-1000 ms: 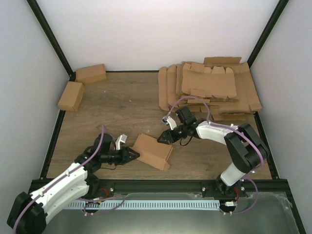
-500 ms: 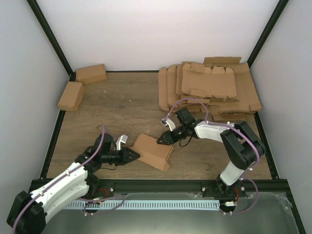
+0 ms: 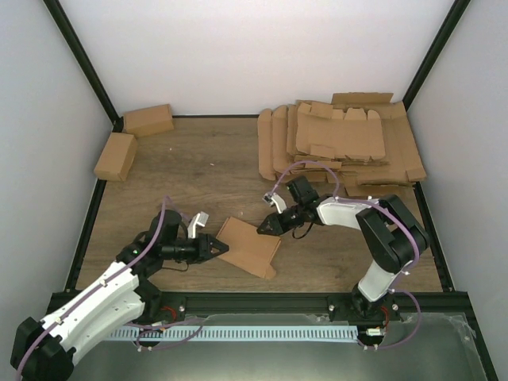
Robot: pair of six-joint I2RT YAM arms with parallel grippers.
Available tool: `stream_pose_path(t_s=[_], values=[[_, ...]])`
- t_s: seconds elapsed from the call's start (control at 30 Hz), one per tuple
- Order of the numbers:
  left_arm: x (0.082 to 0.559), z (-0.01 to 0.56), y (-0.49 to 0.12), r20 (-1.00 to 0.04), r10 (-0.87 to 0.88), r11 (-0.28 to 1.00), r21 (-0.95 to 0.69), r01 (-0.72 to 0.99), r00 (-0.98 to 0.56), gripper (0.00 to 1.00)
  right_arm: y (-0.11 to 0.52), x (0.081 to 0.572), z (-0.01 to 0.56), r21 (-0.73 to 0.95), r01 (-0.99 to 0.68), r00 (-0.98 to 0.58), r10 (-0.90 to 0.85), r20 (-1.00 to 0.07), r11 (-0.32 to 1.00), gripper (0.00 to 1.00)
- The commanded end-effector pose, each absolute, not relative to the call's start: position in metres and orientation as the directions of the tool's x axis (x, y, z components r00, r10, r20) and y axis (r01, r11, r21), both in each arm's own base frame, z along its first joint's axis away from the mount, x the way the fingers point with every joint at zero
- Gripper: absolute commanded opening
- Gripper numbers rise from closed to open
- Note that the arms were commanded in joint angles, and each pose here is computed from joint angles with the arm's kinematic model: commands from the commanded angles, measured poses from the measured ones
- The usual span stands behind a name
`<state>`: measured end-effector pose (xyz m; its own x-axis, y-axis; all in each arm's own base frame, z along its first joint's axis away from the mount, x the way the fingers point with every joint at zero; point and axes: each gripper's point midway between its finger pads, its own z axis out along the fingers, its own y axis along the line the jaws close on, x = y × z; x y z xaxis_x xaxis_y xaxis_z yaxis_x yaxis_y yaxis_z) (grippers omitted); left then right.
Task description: Fold the paper box
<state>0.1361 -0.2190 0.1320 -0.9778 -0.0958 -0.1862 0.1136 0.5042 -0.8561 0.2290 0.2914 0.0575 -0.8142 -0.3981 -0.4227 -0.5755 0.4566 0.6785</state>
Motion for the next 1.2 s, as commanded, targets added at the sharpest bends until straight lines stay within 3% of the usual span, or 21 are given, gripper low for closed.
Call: stream_pose_path(t_s=[0.0, 0.33, 0.87, 1.17], values=[[0.132, 0.136, -0.22, -0.186, -0.073, 0.497, -0.859, 0.126, -0.98, 0.25, 0.279, 0.236, 0.045, 0.689, -0.543, -0.838, -0.371, -0.401, 0.48, 0.2], [0.127, 0.118, -0.224, -0.159, -0.049, 0.504, -0.857, 0.113, -0.986, 0.09, 0.273, 0.246, 0.04, 0.706, -0.515, -0.856, -0.338, -0.391, 0.487, 0.1], [0.13, 0.098, -0.226, -0.144, -0.05, 0.525, -0.845, 0.096, -0.988, 0.05, 0.259, 0.261, 0.03, 0.722, -0.468, -0.883, -0.29, -0.369, 0.509, 0.06], [0.151, 0.09, -0.236, -0.187, -0.07, 0.54, -0.833, 0.12, -0.98, 0.04, 0.255, 0.267, 0.021, 0.722, -0.449, -0.894, -0.278, -0.353, 0.527, 0.07]])
